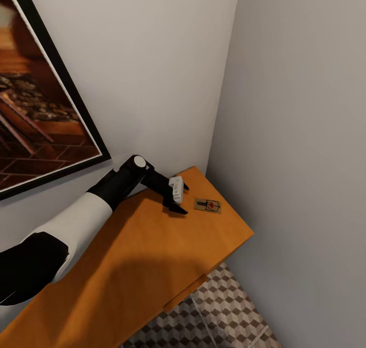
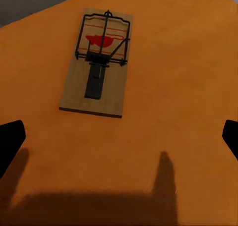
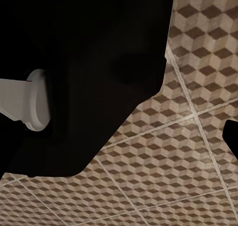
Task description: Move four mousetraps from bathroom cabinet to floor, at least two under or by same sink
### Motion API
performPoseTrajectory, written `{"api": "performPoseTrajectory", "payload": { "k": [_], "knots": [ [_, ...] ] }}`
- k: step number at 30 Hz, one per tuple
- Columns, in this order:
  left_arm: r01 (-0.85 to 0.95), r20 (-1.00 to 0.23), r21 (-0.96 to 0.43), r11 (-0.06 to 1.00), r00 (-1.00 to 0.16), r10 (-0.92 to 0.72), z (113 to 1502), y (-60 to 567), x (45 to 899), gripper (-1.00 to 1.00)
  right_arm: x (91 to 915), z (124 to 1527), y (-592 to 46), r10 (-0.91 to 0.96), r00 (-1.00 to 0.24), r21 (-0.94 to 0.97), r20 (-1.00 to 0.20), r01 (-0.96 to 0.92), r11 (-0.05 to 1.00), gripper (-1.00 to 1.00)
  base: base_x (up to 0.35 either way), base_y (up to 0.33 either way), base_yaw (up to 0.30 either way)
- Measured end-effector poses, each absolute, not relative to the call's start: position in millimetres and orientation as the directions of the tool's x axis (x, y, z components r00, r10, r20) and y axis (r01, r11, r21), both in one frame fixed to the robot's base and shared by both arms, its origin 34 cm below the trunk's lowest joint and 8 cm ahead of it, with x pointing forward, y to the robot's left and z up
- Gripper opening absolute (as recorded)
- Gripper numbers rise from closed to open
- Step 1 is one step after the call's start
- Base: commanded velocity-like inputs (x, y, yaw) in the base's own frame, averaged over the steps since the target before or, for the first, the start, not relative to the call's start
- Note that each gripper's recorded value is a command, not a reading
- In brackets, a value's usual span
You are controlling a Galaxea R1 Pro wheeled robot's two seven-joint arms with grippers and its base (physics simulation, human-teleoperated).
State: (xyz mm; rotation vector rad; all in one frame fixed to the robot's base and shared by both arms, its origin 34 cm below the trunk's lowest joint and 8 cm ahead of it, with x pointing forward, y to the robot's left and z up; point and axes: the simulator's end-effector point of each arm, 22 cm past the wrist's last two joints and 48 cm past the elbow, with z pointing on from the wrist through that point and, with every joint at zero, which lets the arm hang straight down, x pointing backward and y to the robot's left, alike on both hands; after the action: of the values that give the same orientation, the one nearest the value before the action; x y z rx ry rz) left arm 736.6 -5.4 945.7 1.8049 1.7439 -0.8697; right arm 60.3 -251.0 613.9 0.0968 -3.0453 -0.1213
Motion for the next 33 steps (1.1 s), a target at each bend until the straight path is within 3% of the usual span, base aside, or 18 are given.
{"api": "performPoseTrajectory", "payload": {
  "k": [18, 33],
  "knots": [
    [1.000, -0.685, 0.014, 0.022, -0.007, 0.728, 936, 3, 767, 1.00, 60, 614, -250, -0.077, -0.993, 0.087, 0.090, -0.069, 0.994, 1.00, 0.000, 0.000, 0.000],
    [0.999, -0.673, 0.019, 0.046, -0.021, 0.740, 933, 6, 772, 1.00, 60, 614, -250, -0.078, -0.993, 0.087, 0.090, -0.070, 0.994, 1.00, 0.000, 0.000, 0.000]
  ]
}}
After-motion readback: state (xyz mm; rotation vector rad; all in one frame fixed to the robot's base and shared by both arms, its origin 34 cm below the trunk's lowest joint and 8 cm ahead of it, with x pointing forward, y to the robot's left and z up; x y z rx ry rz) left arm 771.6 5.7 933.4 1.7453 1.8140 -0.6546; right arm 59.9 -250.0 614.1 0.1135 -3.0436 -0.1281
